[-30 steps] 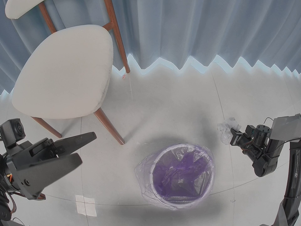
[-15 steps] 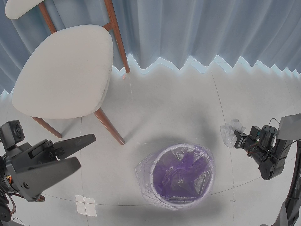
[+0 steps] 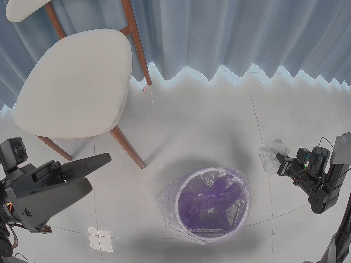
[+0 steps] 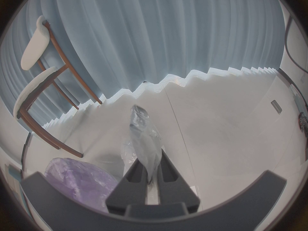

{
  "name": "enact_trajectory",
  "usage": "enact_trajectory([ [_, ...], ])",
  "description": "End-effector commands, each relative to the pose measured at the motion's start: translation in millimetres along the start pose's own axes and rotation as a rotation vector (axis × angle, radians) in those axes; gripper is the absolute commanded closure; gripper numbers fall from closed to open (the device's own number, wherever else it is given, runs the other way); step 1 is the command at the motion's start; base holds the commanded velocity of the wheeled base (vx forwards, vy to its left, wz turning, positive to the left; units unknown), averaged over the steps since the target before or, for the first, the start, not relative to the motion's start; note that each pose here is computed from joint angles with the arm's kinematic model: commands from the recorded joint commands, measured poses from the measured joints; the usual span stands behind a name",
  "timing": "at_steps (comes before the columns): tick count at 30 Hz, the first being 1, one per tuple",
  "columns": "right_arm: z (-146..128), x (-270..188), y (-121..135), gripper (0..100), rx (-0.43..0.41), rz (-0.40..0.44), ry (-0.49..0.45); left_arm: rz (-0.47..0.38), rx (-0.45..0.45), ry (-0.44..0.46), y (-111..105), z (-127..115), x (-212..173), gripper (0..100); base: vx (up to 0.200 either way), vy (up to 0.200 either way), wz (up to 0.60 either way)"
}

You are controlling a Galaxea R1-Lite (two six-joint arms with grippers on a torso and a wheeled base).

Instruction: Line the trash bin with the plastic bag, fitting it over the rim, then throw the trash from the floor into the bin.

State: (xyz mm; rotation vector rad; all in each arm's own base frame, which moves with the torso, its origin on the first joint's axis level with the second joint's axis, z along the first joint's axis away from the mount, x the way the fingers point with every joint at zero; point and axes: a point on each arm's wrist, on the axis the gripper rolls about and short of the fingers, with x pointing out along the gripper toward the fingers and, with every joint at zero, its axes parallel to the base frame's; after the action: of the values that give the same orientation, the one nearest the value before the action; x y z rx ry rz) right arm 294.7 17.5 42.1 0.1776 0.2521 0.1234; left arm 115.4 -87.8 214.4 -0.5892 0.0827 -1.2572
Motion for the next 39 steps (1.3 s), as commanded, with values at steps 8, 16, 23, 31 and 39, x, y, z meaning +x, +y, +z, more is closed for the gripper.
enact_trajectory([
  [8,12.6,-21.1,10.6,100,-0.011,0.027,-0.04,-0.004,-0.021,-0.011,-0.5,3.4,2.2,0,0.0,0.0,0.0],
  [16,17.6,-27.2,12.4,100,-0.01,0.032,-0.057,-0.02,-0.036,-0.007,-2.6,3.5,3.5,0,-0.075,0.0,0.0],
  [23,18.5,-29.9,16.1,100,-0.016,0.044,-0.059,-0.02,-0.034,-0.007,-2.6,3.5,3.5,0,-0.2,0.0,0.0],
  [31,25.0,-41.4,22.5,100,-0.021,0.065,-0.081,-0.02,-0.03,-0.009,-3.1,3.5,3.0,0,-0.05,0.0,0.0],
  [39,36.0,-60.6,28.4,100,-0.024,0.084,-0.126,-0.018,-0.028,-0.007,-3.0,2.6,2.3,0,0.0,0.0,0.0],
])
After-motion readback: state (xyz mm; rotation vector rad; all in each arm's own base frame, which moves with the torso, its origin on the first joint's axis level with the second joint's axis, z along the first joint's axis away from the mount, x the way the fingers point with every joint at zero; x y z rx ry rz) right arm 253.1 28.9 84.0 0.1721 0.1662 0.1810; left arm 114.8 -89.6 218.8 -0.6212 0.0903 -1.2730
